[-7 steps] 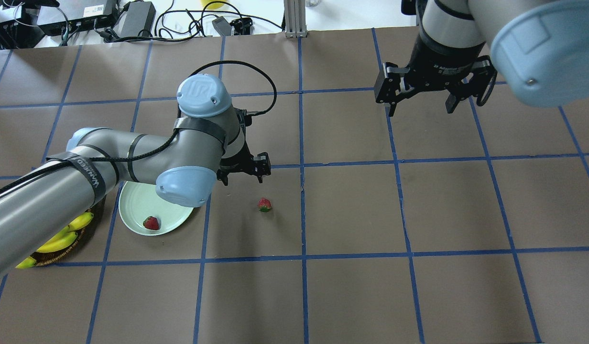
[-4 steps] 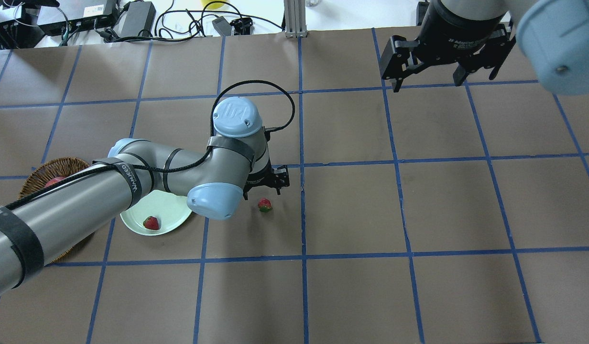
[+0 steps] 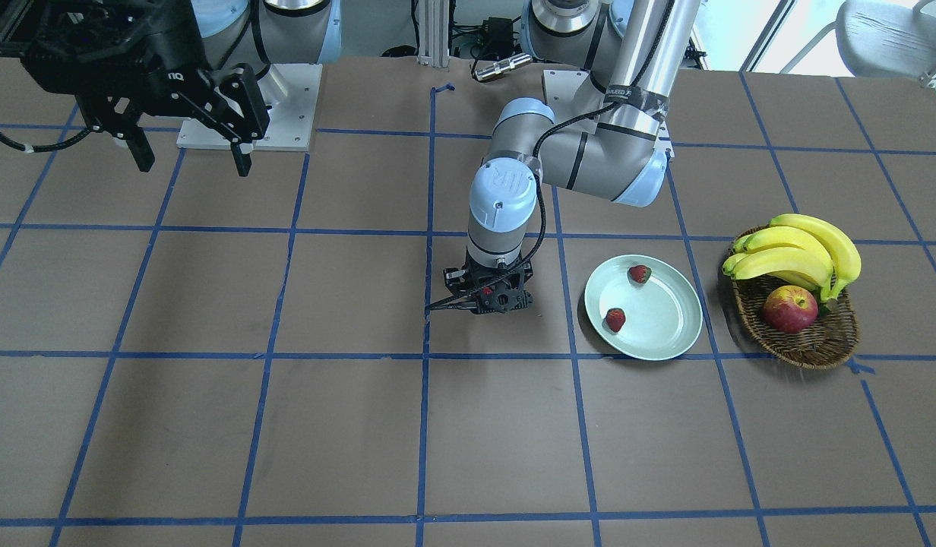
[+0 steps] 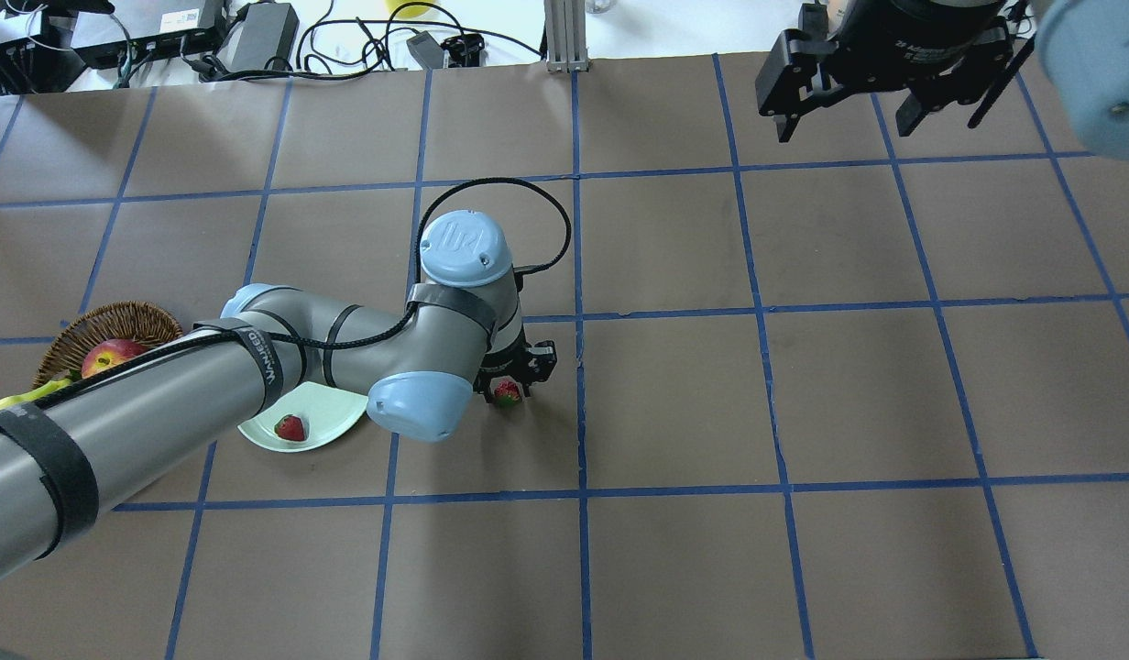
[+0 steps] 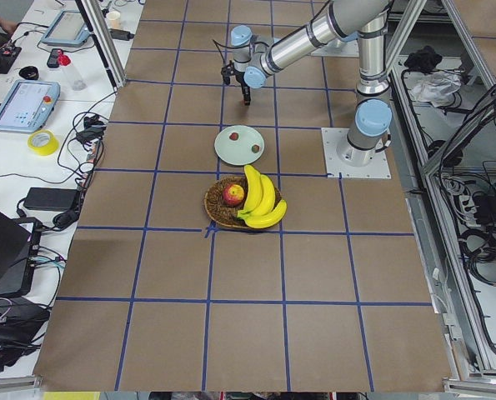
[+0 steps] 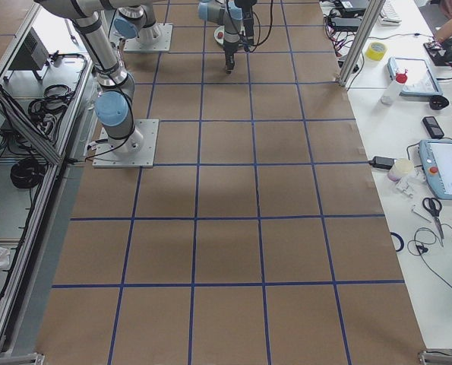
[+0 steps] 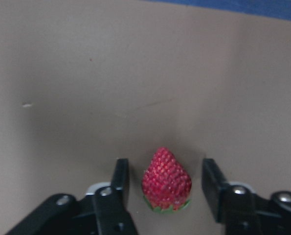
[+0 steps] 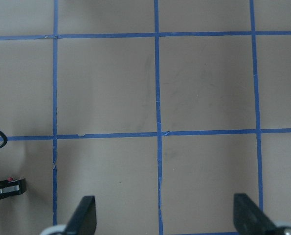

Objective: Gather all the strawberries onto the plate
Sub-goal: 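Carry the strawberry over the green plate and release it with the left gripper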

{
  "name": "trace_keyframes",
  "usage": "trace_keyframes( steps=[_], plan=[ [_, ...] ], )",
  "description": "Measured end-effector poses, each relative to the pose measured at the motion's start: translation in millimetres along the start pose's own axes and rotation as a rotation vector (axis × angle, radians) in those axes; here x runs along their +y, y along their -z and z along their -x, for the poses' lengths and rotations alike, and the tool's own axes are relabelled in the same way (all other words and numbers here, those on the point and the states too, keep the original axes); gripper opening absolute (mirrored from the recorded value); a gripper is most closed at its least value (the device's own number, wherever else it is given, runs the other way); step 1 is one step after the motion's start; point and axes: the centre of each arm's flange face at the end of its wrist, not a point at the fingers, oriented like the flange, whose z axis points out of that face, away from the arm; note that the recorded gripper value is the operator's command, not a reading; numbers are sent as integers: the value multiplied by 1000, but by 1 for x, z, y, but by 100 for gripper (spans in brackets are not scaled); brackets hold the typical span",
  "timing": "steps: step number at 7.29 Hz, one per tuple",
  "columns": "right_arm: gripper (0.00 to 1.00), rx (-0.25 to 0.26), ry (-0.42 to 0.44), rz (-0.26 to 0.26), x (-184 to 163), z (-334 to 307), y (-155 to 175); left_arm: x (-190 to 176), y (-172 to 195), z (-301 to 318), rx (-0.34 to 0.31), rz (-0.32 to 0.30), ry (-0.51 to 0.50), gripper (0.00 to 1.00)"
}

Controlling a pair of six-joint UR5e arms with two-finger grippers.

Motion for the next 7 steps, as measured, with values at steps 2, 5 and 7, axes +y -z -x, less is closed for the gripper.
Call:
trace_keyframes(
  steps=[2, 5, 7],
  plan=[
    [100, 4, -25, 7, 0, -11, 3, 0, 7, 1, 3, -14, -20, 8],
    [100, -18, -53, 52, 13, -10, 9, -21, 49, 33, -27, -94, -110, 8],
    [100, -21, -58, 61, 15, -10, 7, -48, 87, 99, -65, -117, -203, 8]
  ],
)
